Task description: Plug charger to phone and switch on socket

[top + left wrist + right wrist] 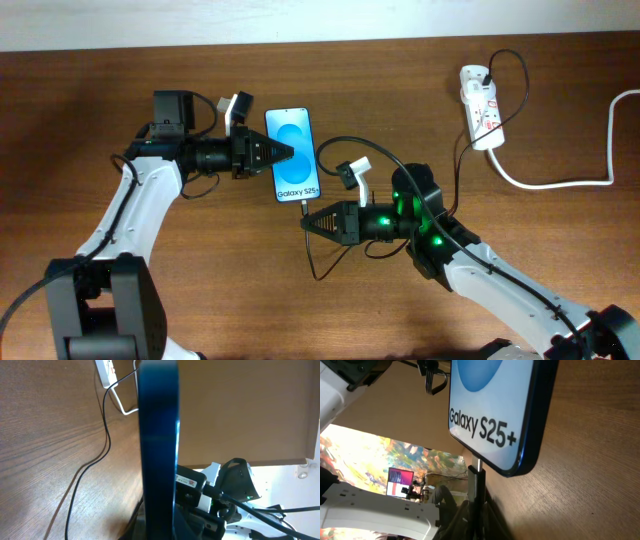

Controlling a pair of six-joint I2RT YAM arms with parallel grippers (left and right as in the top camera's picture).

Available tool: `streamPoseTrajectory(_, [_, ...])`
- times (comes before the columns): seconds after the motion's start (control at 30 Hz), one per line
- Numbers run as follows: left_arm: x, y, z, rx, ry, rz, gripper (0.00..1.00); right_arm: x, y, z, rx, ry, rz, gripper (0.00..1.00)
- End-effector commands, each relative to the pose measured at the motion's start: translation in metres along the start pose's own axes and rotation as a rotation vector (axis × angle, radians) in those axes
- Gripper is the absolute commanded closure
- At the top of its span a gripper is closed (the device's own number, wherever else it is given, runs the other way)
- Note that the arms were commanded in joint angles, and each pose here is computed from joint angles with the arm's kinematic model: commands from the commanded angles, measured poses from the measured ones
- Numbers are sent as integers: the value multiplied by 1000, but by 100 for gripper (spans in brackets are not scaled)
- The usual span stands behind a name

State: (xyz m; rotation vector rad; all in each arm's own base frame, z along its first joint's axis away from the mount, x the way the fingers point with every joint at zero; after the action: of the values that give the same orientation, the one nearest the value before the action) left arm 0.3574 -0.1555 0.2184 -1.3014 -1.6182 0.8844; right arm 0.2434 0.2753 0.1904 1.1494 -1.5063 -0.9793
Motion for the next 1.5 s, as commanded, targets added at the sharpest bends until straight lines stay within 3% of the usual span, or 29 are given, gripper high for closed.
streamPoseTrajectory(0.0, [2,-9,-2,-11,1,43,100,-3,-1,2,15,3,2,96])
streamPoseTrajectory(0.8, [2,-9,-2,-11,1,43,100,-10,-8,0,14,-29,40,96])
streamPoseTrajectory(1.47, [2,-9,-2,-11,1,43,100,-10,6,12,36,61,-37,96])
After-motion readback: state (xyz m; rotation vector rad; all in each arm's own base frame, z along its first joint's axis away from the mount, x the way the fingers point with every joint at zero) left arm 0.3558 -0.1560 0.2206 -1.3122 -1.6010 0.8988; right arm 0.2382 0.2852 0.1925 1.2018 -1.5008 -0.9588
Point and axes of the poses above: each gripper's point midway between its finger pads, its own x axis back along the fingers, its own y axis along the line the jaws close on, z = x × y, the point moved 2 cm from there along x, back along the fingers, and after that the axes turned 9 degrees about -x, right-handed, at the moved point
